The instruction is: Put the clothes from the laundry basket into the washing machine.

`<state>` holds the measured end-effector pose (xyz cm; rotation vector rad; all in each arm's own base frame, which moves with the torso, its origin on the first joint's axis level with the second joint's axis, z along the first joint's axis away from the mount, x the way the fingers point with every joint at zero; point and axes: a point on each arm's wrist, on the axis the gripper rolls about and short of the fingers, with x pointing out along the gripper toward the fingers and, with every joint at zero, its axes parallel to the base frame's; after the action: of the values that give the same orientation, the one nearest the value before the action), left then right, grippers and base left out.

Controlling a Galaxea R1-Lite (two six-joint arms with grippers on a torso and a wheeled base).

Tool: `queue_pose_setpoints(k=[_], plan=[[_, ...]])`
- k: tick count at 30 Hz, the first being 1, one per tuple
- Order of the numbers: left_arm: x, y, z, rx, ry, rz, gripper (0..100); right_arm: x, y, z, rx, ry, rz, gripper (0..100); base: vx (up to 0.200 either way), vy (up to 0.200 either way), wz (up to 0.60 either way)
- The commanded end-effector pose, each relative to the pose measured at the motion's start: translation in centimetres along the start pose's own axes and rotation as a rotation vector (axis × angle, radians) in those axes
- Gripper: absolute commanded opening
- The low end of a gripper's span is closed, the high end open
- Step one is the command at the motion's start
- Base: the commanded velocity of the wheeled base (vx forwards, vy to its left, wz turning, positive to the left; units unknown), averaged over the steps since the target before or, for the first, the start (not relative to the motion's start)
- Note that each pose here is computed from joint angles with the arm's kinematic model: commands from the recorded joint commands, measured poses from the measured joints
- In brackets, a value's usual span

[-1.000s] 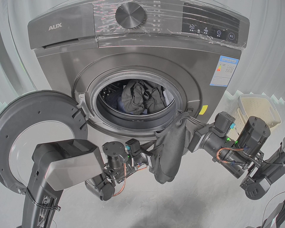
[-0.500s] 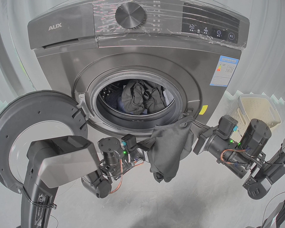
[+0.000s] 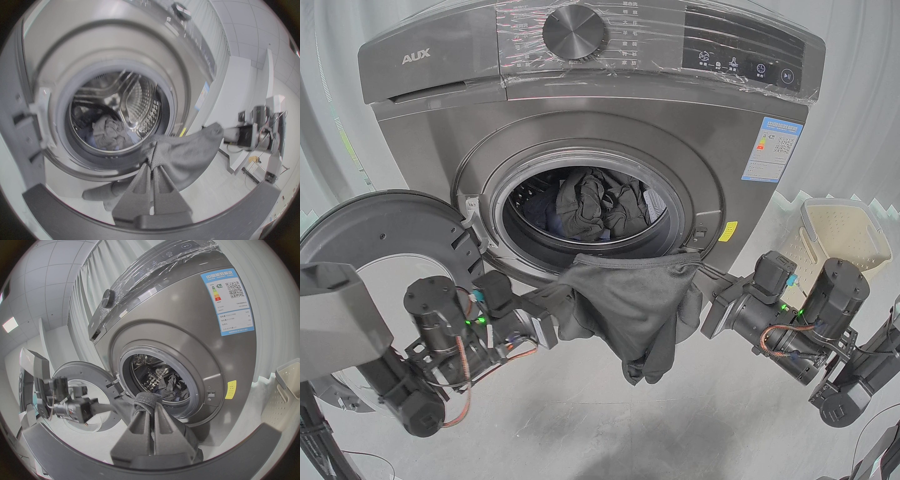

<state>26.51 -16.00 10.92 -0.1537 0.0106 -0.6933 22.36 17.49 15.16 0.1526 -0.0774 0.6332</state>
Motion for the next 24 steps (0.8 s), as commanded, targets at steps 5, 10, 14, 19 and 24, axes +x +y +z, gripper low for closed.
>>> queue_pose_setpoints(k=[5,10,14,19,24], plan=[[-6.5,-1.3,7.6,0.04,-0.234,-0.009,0,-0.4,1.6,-0.3,0.004,0.006,0.056,0,0.0,0.0,0.0],[-7.1,-1.1,8.4,0.051,-0.268,0.004,0,-0.4,1.3,-0.3,0.003,0.002,0.045,0,0.0,0.0,0.0],[-7.3,-1.2,8.7,0.052,-0.281,0.003,0,-0.3,1.3,-0.1,0.004,-0.006,0.043,0,0.0,0.0,0.0],[-7.5,-1.1,9.3,0.059,-0.306,0.006,0,-0.1,1.3,0.3,0.003,-0.027,0.039,0,0.0,0.0,0.0],[-8.0,-1.3,11.5,0.077,-0.396,0.001,0,0.2,1.5,1.7,0.007,-0.083,0.044,0,0.0,0.0,0.0]])
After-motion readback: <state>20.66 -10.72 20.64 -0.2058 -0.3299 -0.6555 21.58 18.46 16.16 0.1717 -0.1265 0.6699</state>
